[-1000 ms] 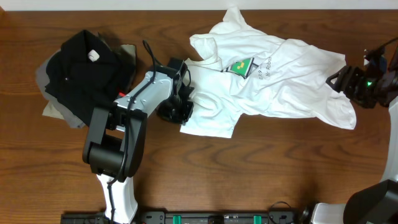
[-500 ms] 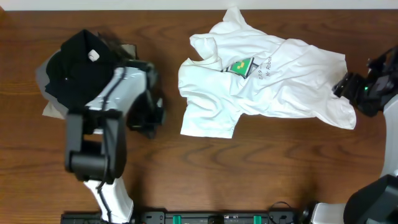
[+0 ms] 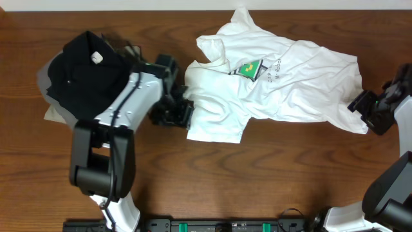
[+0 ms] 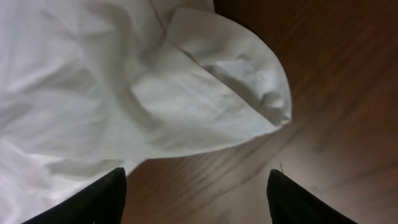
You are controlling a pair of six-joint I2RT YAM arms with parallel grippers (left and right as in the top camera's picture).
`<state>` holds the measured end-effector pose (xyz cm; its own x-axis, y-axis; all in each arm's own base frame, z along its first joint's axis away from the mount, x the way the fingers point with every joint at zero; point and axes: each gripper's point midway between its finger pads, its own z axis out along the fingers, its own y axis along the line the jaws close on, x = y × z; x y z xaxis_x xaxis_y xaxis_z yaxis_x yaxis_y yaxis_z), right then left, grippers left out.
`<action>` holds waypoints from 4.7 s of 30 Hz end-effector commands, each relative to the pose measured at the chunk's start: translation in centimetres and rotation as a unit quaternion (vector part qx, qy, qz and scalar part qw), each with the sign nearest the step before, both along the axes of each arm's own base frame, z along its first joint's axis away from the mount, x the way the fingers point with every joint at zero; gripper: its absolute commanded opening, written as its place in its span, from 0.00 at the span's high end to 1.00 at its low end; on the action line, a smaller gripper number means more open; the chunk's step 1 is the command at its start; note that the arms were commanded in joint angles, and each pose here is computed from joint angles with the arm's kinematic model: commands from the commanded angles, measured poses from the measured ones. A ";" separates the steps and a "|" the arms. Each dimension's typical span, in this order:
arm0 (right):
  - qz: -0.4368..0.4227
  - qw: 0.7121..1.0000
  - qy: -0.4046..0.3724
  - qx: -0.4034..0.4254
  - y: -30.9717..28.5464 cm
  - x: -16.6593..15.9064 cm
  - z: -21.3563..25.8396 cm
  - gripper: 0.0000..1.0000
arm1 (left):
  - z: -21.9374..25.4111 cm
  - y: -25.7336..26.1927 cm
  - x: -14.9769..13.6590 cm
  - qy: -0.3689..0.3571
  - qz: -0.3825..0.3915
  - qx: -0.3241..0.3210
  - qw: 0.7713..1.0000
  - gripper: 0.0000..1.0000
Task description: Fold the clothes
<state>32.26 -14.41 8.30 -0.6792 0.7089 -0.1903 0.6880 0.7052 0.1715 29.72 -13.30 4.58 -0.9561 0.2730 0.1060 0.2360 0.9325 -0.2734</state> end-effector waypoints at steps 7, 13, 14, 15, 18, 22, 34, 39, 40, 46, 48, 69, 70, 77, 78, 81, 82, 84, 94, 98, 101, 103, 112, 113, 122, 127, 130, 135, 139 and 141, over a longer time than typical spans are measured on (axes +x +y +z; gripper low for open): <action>0.012 0.999 -0.028 0.033 0.8 0.7 0.5 0.30 | -4.8 -1.0 0.6 0.012 -0.034 0.020 0.999 0.33; 0.014 0.999 -0.031 0.034 0.8 0.8 0.6 0.30 | -5.4 -1.8 1.7 -0.013 -0.046 0.010 0.999 0.36; 0.014 0.999 -0.031 0.034 0.8 0.8 0.6 0.30 | -5.5 -2.0 1.7 -0.015 -0.054 0.009 0.998 0.38; 0.013 0.999 -0.032 0.034 0.8 0.8 0.6 0.30 | -5.6 -2.3 1.6 -0.017 -0.062 0.008 0.998 0.42; 0.013 0.999 -0.033 0.033 0.8 0.9 0.6 0.30 | -6.0 -3.1 1.7 -0.028 -0.090 0.010 0.995 0.49; 0.017 0.998 -0.039 0.044 1.1 1.1 0.7 0.30 | -7.2 -2.5 2.1 -0.048 -0.118 0.067 0.990 0.71; 0.023 0.998 -0.040 0.048 1.4 1.1 0.7 0.31 | -4.1 2.8 -2.2 0.043 -0.009 0.196 0.980 0.94; 0.023 0.998 -0.039 0.048 1.4 1.1 0.7 0.31 | 0.3 6.6 -3.9 0.072 0.081 0.218 0.970 0.94; 0.023 0.998 -0.039 0.048 1.4 1.1 0.7 0.30 | 0.9 7.2 -4.0 0.073 0.092 0.217 0.969 0.94; 0.026 0.998 -0.039 0.048 1.6 1.1 0.6 0.28 | 3.0 8.9 -4.6 0.071 0.119 0.212 0.967 0.94; 0.032 0.998 -0.042 0.046 1.8 1.3 0.3 0.27 | 3.1 8.9 -4.7 0.073 0.113 0.211 0.968 0.94; 0.030 0.976 -0.203 0.068 4.8 9.5 -6.4 0.45 | 2.9 8.8 -4.3 0.064 0.107 0.207 0.970 0.94; 0.035 0.974 -0.208 0.084 5.3 9.8 -6.8 0.39 | 2.9 8.8 -4.3 0.064 0.108 0.207 0.970 0.94; 0.026 0.969 -0.229 0.086 4.8 11.1 -7.9 0.58 | 2.9 8.8 -4.4 0.065 0.107 0.207 0.970 0.94; 0.028 0.968 -0.237 0.083 4.7 11.4 -7.6 0.64 | 2.9 8.8 -4.4 0.065 0.107 0.207 0.970 0.94; 0.026 0.962 -0.262 0.076 4.2 12.3 -6.8 0.86 | 2.9 8.8 -4.4 0.065 0.107 0.207 0.970 0.94; 0.022 0.960 -0.268 0.075 4.0 12.5 -6.5 0.91 | 2.9 8.8 -4.4 0.065 0.107 0.207 0.970 0.94; 0.017 0.956 -0.285 0.069 3.2 13.0 -5.9 0.99 | 2.9 8.8 -4.4 0.065 0.107 0.207 0.970 0.94; 0.015 0.919 -0.383 0.090 -0.1 14.6 -1.5 0.99 | 2.9 8.8 -4.4 0.065 0.107 0.207 0.970 0.94; 0.038 0.910 -0.391 0.129 1.0 14.3 -1.0 0.92 | 2.9 8.8 -4.3 0.065 0.107 0.207 0.970 0.94; 0.084 0.895 -0.390 0.199 4.2 13.8 -0.4 0.99 | 2.9 8.8 -4.2 0.062 0.106 0.206 0.971 0.94; 0.109 0.885 -0.394 0.223 5.7 13.7 0.1 0.99 | 2.9 8.8 -4.2 0.061 0.106 0.206 0.971 0.94; 0.045 0.924 -0.358 0.129 1.8 13.6 -2.6 0.55 | 2.9 8.8 -4.2 0.061 0.106 0.206 0.971 0.94; 0.035 0.928 -0.352 0.119 1.3 13.5 -3.0 0.53 | 2.9 8.8 -4.2 0.061 0.106 0.206 0.971 0.94; -0.003 0.946 -0.315 0.075 0.6 13.7 -5.9 0.46 | 2.8 8.7 -3.8 0.055 0.108 0.203 0.972 0.94; -0.008 0.944 -0.319 0.082 1.8 14.8 -7.4 0.52 | 2.8 8.7 -3.8 0.055 0.108 0.203 0.972 0.94; -0.027 0.949 -0.305 0.081 2.1 14.9 -8.8 0.55 | 2.8 8.7 -3.9 0.055 0.108 0.203 0.972 0.94; -0.027 0.941 -0.331 0.058 2.1 16.2 -8.2 0.91 | 2.8 8.7 -3.8 0.055 0.108 0.203 0.972 0.94; -0.007 0.910 -0.411 0.057 1.4 19.1 -3.8 0.99 | 2.8 8.7 -3.8 0.055 0.108 0.203 0.972 0.94; 0.002 0.894 -0.444 0.058 0.5 20.4 -1.3 0.99 | 2.8 8.7 -3.8 0.054 0.108 0.203 0.972 0.94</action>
